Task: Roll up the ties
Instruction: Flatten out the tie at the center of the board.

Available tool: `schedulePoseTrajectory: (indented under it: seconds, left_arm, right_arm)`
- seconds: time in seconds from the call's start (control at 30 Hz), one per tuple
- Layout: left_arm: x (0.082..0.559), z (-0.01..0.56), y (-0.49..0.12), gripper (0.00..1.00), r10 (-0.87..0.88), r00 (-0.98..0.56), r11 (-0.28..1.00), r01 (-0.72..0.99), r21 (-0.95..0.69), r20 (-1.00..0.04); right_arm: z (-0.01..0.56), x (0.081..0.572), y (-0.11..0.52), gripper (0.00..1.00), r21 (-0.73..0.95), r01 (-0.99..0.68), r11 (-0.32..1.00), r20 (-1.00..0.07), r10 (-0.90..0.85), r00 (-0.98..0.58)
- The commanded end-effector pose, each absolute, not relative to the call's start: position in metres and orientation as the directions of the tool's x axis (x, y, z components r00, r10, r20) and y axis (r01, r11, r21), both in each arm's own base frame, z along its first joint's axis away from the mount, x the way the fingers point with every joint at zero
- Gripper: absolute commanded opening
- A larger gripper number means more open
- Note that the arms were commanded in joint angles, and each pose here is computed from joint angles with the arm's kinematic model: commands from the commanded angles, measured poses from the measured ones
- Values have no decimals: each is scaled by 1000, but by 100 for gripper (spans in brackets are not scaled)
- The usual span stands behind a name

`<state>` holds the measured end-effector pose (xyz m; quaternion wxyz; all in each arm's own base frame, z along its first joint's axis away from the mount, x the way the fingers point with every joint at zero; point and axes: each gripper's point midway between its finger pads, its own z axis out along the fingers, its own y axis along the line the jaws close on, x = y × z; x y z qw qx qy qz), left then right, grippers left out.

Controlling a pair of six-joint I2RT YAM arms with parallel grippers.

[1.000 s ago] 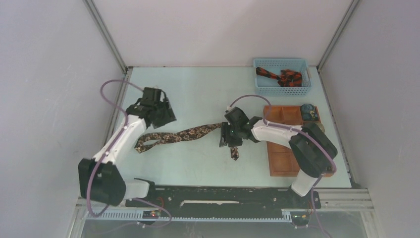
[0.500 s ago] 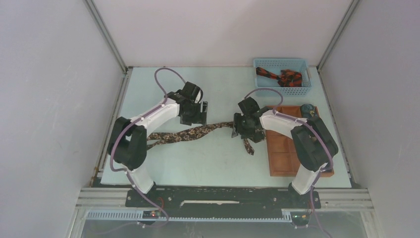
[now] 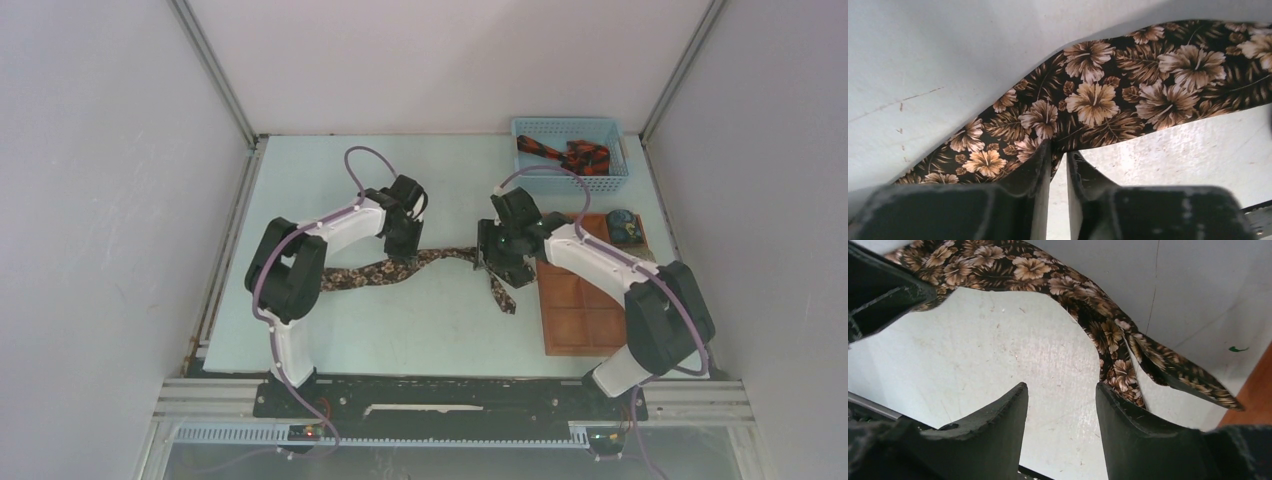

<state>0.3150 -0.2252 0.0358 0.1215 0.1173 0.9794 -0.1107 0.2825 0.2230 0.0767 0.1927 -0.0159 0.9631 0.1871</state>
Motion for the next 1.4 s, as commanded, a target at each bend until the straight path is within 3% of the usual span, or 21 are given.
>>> schedulePoseTrajectory:
  seconds: [0.0, 0.07, 0.13, 0.53, 0.87, 1.17, 1.37]
  left_arm:
    - [324, 50, -233, 12, 221, -926, 935, 291, -202, -307]
    - [318, 55, -235, 2, 213, -929, 930, 288, -228, -304]
    - [310, 65, -236, 0, 202, -933, 924, 283, -257, -299]
    - [246, 104, -214, 0, 196, -945, 902, 278, -330, -261]
    - [229, 118, -207, 0, 209, -941, 890, 296, -346, -267]
    - [225, 124, -201, 0, 240, -934, 890, 320, -325, -263]
    - [221, 131, -202, 0, 253, -932, 878, 334, -343, -259]
  right_arm:
    - [106, 285, 217, 56, 342, -139, 929, -454, 34, -891]
    - [113, 283, 216, 56, 346, -160, 924, -472, 24, -881]
    - [119, 280, 215, 56, 346, -185, 920, -489, 8, -872]
    - [156, 283, 229, 58, 331, -454, 828, -647, -152, -748]
    - [177, 278, 262, 58, 214, -705, 676, -780, -316, -540]
    - [177, 270, 268, 57, 118, -850, 514, -811, -443, -381]
    - [167, 289, 254, 56, 123, -837, 534, -807, -438, -397]
